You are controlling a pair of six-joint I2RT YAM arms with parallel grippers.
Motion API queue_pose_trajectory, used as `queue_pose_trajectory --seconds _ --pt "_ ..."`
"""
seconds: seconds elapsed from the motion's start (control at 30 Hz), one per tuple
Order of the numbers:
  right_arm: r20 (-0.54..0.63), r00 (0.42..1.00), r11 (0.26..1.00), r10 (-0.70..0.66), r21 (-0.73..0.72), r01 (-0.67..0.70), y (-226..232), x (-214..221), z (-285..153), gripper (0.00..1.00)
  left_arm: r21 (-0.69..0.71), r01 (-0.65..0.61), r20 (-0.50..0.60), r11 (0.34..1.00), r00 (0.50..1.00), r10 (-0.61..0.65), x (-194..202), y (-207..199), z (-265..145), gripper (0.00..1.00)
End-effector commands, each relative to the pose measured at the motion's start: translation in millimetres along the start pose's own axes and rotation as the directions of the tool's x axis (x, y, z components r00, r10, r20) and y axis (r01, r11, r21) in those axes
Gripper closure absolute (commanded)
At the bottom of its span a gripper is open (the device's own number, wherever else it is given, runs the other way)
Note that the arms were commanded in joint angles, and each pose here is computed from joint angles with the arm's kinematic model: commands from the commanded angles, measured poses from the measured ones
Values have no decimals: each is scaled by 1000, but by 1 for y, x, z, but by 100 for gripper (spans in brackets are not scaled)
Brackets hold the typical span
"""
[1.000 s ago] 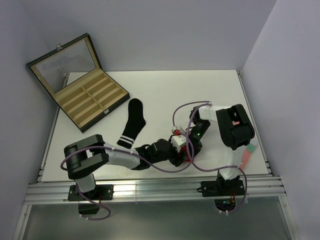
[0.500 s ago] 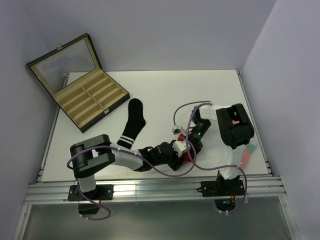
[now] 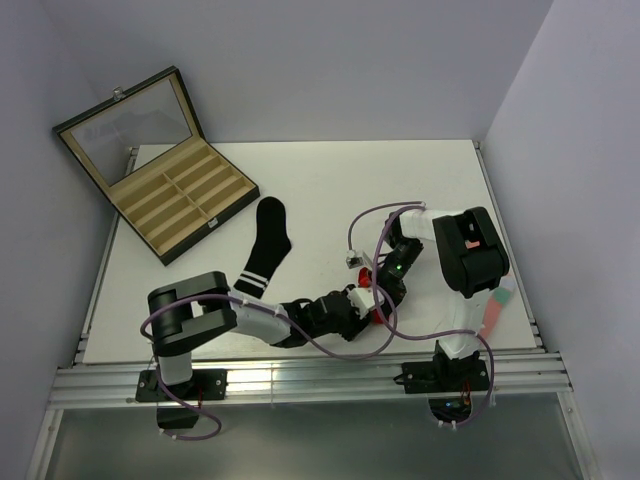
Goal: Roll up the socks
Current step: Move the sock to the center of the board.
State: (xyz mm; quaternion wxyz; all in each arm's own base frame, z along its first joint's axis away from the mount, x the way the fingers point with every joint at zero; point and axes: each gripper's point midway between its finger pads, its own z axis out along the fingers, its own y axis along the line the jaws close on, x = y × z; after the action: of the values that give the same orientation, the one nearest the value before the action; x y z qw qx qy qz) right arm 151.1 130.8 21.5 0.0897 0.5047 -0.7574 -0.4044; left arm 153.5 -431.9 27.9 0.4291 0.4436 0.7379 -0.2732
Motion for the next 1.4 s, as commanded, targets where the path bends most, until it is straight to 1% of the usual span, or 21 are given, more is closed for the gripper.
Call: queue_pose_trajectory --seconds 0.0,0.2,0.43,0.5,0.53,0.8,1.1,1.37 --pt "-34 999 997 -25 73 27 -17 5 -5 85 -72 -66 47 995 997 69 -16 -1 3 44" --pt "-37 999 997 -20 77 22 -18 5 -6 85 -113 -93 66 989 993 101 -19 0 2 40" --pt "-40 999 997 -14 70 17 -18 5 -6 85 -189 -110 110 976 985 132 -32 10 -5 39" --pt "-40 999 997 -11 69 14 -18 5 -6 85 -175 -111 115 978 984 132 -34 7 -5 38" --pt "-44 999 998 -12 68 15 -18 5 -6 85 -165 -147 112 975 980 167 -35 5 -5 38" --pt "-48 999 997 -7 71 11 -17 6 -7 85 -105 -196 120 975 971 209 -40 -14 -1 38" --pt "-55 998 998 -3 70 7 -18 8 -6 85 -82 -208 134 975 967 217 -43 -23 5 38" --pt "-56 998 997 0 72 4 -17 9 -6 85 -46 -203 138 978 968 208 -37 -29 12 39"
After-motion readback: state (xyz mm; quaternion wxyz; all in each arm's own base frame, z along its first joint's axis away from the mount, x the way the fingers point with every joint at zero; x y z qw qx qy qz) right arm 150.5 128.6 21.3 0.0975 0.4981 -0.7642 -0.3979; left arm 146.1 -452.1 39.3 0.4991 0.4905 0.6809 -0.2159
